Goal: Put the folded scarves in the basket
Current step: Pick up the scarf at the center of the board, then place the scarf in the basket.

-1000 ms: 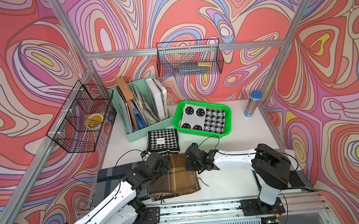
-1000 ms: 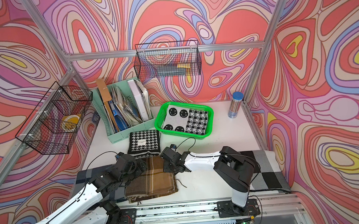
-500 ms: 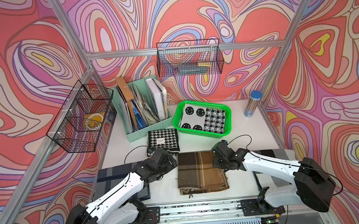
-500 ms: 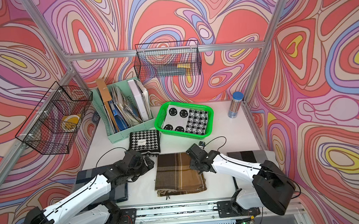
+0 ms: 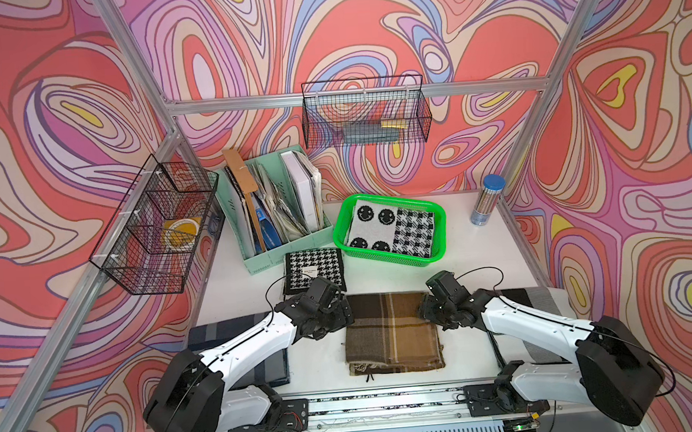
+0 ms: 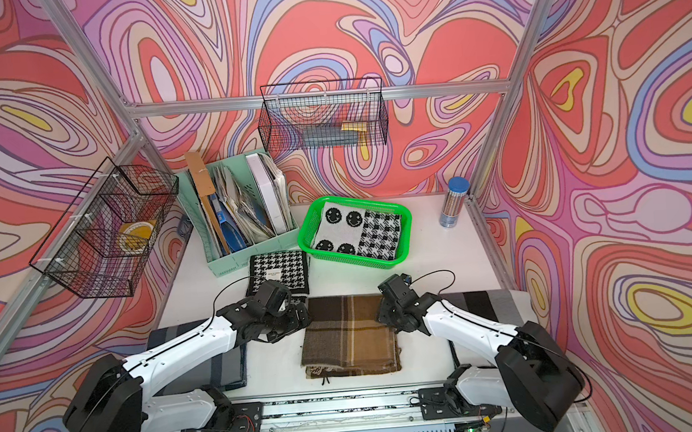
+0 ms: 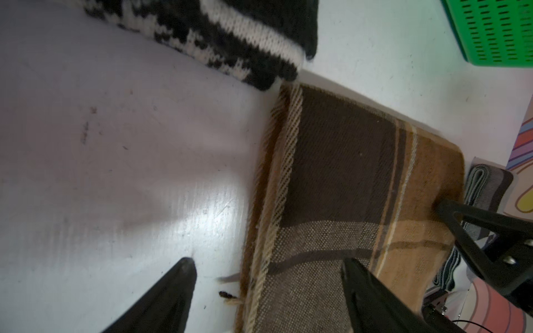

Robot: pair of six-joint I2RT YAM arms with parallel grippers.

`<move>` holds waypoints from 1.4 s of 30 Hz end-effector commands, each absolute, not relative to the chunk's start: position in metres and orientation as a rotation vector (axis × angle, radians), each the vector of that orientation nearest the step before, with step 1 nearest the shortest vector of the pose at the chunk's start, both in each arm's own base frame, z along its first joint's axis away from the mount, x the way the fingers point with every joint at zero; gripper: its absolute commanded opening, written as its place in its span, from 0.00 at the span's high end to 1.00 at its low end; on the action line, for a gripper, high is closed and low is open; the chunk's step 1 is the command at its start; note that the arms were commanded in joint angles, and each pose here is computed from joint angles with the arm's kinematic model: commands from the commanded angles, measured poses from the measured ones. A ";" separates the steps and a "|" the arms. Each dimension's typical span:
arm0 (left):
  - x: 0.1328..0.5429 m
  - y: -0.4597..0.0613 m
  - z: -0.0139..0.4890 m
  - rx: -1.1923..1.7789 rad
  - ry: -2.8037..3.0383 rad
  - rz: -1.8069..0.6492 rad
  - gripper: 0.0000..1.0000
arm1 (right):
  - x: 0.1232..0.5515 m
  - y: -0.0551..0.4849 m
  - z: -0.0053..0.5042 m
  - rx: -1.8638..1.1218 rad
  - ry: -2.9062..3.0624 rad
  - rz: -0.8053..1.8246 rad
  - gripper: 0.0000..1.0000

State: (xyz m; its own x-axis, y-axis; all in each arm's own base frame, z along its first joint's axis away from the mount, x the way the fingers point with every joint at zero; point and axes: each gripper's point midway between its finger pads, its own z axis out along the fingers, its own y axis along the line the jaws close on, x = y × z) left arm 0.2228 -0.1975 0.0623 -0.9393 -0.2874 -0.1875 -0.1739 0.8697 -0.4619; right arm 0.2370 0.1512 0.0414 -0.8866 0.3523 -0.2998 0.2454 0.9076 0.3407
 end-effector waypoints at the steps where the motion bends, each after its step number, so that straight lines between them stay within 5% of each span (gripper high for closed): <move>1: 0.220 -0.203 0.056 -0.296 2.832 -0.664 0.16 | 0.242 0.157 0.042 0.428 2.695 0.469 0.36; 14: 0.211 -0.215 0.031 -0.263 2.913 -0.692 0.25 | 0.231 0.156 0.017 0.476 2.745 0.471 0.41; 20: 0.206 -0.220 0.019 -0.255 2.962 -0.693 0.44 | 0.231 0.161 0.013 0.476 2.760 0.499 0.62; 23: 0.204 -0.218 0.015 -0.243 2.982 -0.656 0.44 | 0.233 0.163 0.016 0.457 2.753 0.508 0.69; 24: 0.205 -0.216 0.014 -0.244 2.980 -0.639 0.48 | 0.233 0.163 0.018 0.450 2.749 0.504 0.75; 25: 0.205 -0.216 0.013 -0.243 2.978 -0.641 0.63 | 0.235 0.163 0.020 0.445 2.747 0.501 0.80; 26: 0.206 -0.219 0.014 -0.240 2.969 -0.665 0.87 | 0.236 0.163 0.022 0.442 2.743 0.502 0.88; 28: 0.205 -0.224 0.015 -0.222 2.975 -0.708 1.00 | 0.237 0.166 0.027 0.422 2.733 0.527 1.00; 42: 0.228 -0.247 0.107 -0.073 2.637 -0.980 1.00 | 0.255 0.179 0.139 0.256 2.422 0.754 1.00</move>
